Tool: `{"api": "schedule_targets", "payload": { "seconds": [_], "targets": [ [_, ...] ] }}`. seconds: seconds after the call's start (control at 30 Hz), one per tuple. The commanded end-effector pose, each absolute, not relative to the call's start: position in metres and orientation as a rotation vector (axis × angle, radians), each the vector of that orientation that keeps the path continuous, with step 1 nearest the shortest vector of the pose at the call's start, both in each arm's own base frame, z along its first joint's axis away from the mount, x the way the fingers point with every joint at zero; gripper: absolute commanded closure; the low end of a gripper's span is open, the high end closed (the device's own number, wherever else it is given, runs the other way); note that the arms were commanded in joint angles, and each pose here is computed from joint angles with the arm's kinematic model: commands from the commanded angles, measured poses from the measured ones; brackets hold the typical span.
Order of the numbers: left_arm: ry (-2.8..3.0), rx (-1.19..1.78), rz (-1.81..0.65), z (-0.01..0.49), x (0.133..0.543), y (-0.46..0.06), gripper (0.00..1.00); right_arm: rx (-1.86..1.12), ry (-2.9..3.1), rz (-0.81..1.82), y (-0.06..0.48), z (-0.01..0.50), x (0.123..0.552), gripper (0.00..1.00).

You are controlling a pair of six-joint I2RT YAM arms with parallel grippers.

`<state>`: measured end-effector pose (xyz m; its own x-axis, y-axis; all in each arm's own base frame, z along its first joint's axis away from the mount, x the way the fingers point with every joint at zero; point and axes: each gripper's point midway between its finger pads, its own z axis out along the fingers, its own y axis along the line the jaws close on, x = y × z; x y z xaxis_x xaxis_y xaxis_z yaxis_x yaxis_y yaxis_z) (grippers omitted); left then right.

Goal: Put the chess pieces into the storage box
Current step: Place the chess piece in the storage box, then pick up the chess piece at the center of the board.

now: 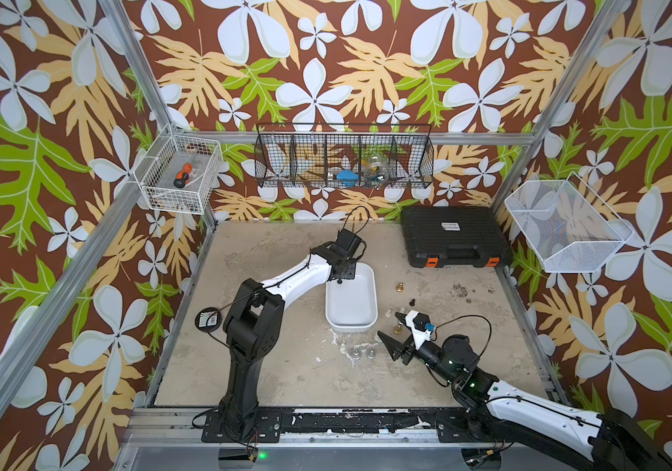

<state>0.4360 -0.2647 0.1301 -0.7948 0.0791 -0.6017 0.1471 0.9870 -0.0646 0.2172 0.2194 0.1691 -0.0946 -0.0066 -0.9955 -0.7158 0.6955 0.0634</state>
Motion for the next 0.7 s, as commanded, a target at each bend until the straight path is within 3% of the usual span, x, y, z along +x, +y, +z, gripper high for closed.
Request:
{"api": "schedule_targets", "payload": {
  "seconds": [0.0,0.37,0.67],
  "targets": [
    [2.419,0.114,-0.191,0.158,0.427,-0.26,0.59,-0.594,1.553,0.663,0.219,0.174,0.218,0.19],
    [2.295,0.058,-0.332,0.189,0.337,-0.22,0.61,-0.558,1.532,0.66,0.213,0.178,0.217,0.21],
    [2.424,0.178,-0.49,0.145,0.252,-0.236,0.68,-0.614,1.568,0.698,0.22,0.17,0.208,0.21]
  ]
}}
